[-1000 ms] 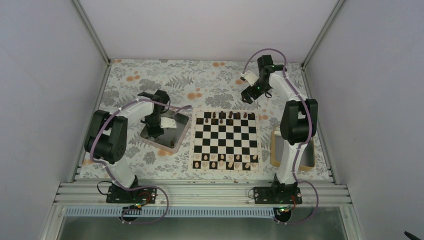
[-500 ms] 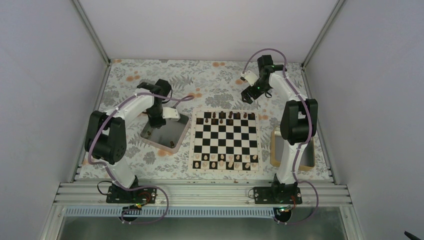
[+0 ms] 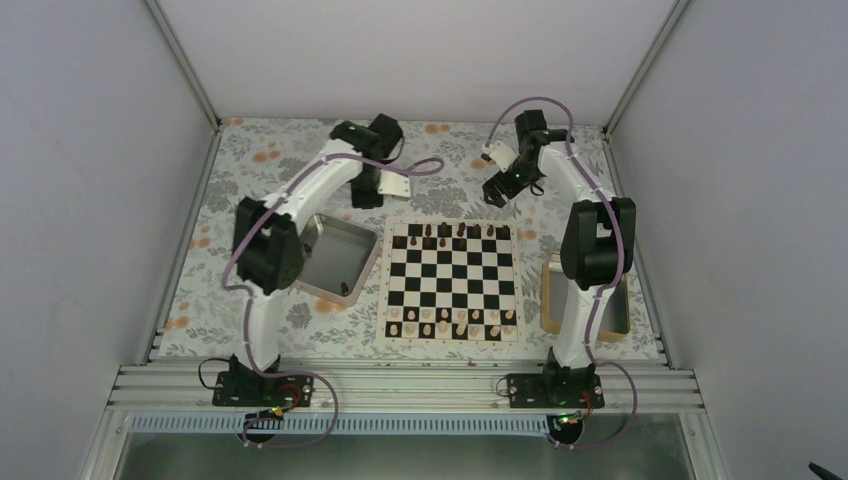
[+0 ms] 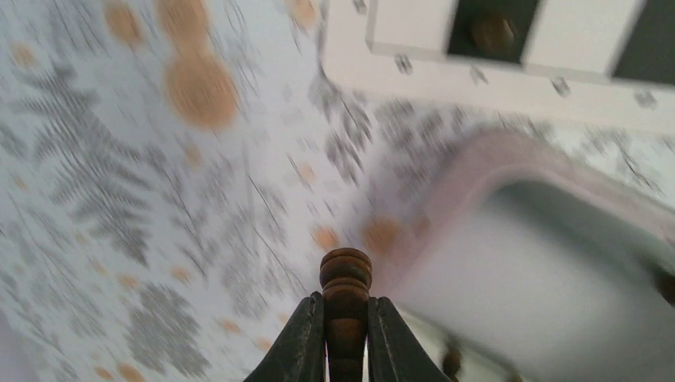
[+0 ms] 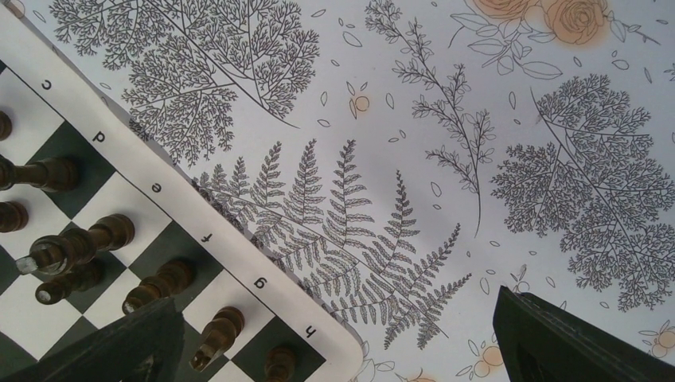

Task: Set up the chess pieces on the board
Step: Place the chess piece on the chessboard.

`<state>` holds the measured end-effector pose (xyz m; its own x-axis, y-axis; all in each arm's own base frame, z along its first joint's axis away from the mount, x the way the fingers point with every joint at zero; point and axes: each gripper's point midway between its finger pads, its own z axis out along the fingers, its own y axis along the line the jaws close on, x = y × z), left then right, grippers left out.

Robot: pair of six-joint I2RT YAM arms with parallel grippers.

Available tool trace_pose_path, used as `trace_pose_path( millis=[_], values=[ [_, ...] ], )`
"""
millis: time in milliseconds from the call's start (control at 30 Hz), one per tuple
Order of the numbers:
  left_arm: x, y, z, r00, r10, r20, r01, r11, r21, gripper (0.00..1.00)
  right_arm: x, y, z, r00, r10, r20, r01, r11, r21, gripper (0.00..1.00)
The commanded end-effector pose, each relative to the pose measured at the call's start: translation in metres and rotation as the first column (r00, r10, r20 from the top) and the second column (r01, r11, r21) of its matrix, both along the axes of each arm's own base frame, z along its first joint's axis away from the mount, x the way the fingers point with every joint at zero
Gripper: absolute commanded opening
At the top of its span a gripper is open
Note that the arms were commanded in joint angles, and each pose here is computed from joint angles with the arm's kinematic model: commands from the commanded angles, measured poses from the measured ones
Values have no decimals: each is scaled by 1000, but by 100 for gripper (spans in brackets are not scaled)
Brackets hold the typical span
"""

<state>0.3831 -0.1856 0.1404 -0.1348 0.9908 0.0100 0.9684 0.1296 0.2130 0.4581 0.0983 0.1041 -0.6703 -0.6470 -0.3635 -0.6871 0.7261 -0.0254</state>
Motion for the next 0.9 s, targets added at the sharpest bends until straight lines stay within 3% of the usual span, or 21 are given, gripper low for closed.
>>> trace_pose_path(
  millis=[0,200,367,867],
  values=[
    [21,-41,-8,996,-89,-2,89,996,17,9,6,-3,16,999,-19,41,18,1000,12,100],
    [42,-78,-23,980,-193,50,189,979,74,9,5,-5,13,999,-19,35,18,1000,10,100],
    [31,-107,-35,966,-257,30,255,965,55,9,5,-9,9,999,-25,26,25,1000,5,100],
    [16,-122,-72,959,-281,-47,284,956,72,10,3,-7,9,1000,-17,23,17,1000,12,100]
  ],
)
